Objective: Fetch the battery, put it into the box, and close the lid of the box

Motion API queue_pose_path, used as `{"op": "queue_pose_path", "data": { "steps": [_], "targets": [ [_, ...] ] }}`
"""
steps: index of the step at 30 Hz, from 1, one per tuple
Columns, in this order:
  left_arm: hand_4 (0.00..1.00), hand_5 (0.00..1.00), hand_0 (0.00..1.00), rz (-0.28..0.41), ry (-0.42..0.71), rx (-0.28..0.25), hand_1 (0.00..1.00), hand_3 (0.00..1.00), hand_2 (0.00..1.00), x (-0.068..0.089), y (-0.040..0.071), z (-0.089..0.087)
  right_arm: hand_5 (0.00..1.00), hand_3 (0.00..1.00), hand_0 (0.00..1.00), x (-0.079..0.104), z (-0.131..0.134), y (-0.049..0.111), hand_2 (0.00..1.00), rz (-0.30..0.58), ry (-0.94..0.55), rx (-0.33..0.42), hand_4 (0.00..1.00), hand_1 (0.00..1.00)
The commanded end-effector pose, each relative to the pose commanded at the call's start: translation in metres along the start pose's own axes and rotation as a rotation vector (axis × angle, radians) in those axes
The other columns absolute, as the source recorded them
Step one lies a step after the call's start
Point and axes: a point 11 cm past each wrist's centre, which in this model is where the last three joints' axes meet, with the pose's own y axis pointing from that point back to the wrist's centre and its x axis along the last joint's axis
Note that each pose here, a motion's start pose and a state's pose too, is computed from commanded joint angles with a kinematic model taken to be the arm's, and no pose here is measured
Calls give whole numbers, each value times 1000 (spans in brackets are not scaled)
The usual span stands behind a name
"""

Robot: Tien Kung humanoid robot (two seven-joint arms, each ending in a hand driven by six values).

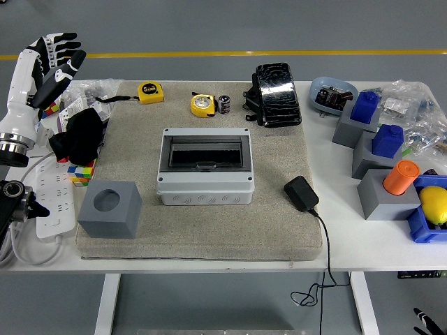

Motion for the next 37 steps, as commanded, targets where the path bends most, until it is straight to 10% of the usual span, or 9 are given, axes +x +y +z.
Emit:
{"op": "queue_pose_path", "data": {
  "steps": [37],
  "targets": [
    [998,782,646,11,7,-9,679,721,691,5,0,3,483,573,674,-2,-2,0,685,4,9,4,994,678]
  ]
}}
